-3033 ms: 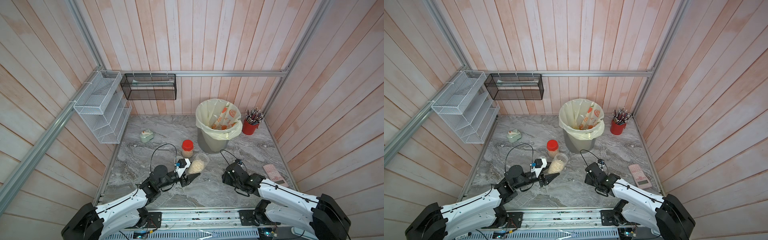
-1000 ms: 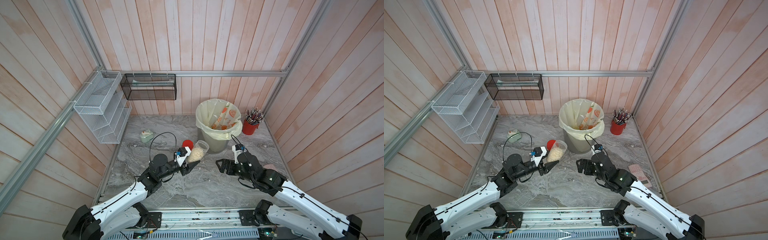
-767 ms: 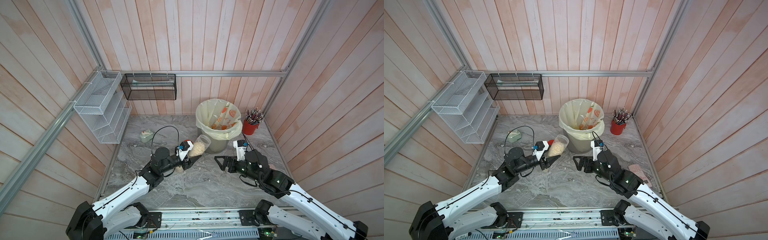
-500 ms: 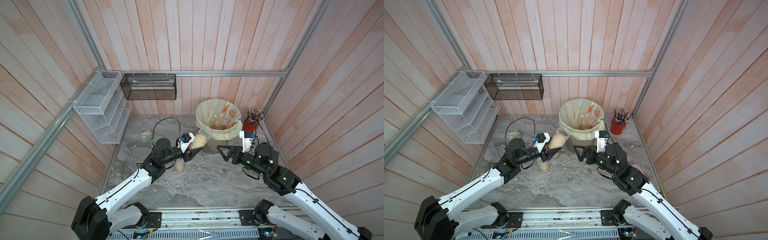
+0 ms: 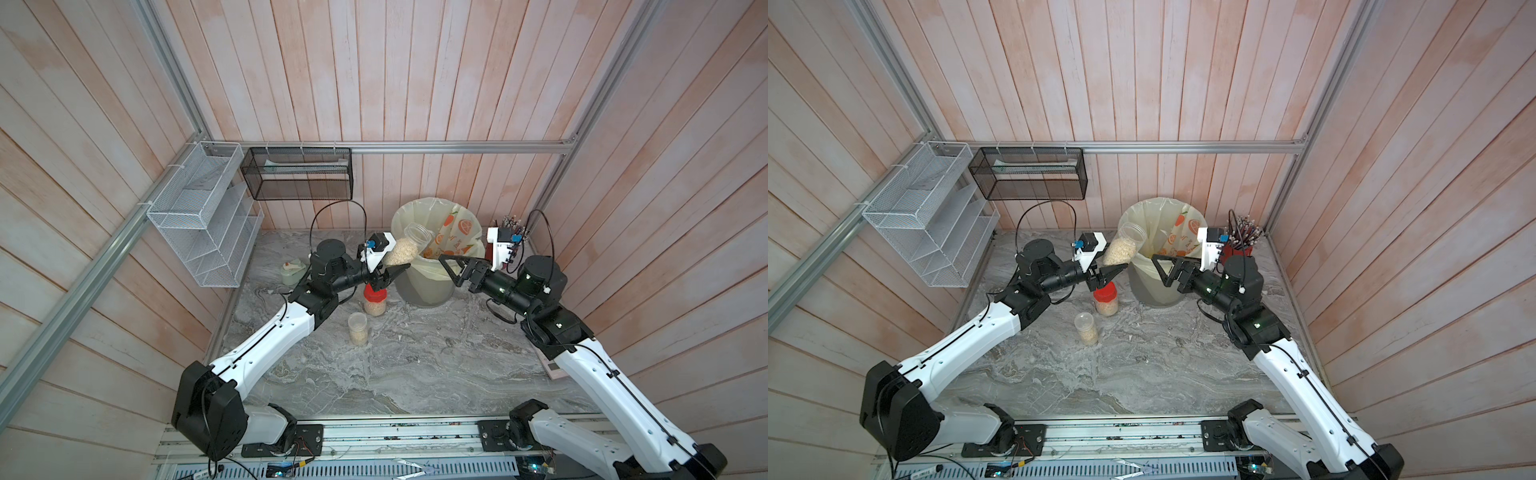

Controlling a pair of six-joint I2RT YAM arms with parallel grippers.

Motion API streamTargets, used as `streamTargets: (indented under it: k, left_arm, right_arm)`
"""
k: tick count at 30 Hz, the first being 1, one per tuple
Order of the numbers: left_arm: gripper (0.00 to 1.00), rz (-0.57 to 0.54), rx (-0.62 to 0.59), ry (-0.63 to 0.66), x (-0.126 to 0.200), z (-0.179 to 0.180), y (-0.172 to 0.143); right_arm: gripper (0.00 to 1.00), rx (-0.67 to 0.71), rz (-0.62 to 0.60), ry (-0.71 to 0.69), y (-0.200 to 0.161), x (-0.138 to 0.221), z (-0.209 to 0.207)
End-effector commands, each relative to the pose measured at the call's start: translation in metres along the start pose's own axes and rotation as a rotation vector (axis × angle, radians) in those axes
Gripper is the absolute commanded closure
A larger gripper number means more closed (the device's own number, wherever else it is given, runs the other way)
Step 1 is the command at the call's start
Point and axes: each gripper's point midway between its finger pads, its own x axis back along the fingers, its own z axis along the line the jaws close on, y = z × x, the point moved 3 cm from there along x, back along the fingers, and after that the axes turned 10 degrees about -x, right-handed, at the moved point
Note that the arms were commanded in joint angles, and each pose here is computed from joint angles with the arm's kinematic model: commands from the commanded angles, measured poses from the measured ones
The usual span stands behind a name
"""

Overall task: Empty expired oatmeal from jars
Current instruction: Pour the expired oatmeal into the trash bin.

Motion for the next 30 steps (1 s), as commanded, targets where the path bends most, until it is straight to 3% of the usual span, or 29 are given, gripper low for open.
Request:
streamTargets:
  k: [1, 13, 30]
  left_arm:
    - [0.99, -0.031, -0.043, -0.031, -0.006, 0.009, 0.013]
    - [0.99, -0.011, -0.053, -0.063, -0.035, 0.039, 0.007]
    - [0.99, -0.011, -0.066, -0.099, -0.06, 0.066, 0.002]
  right_arm:
    - [0.03, 0.08, -0.039, 0.064, 0.016, -0.008, 0.014]
    - [0.06, 0.155, -0.082, 0.075, 0.038, -0.062, 0.004]
    - [0.11, 0.139, -0.123, 0.08, 0.063, -0.126, -0.011]
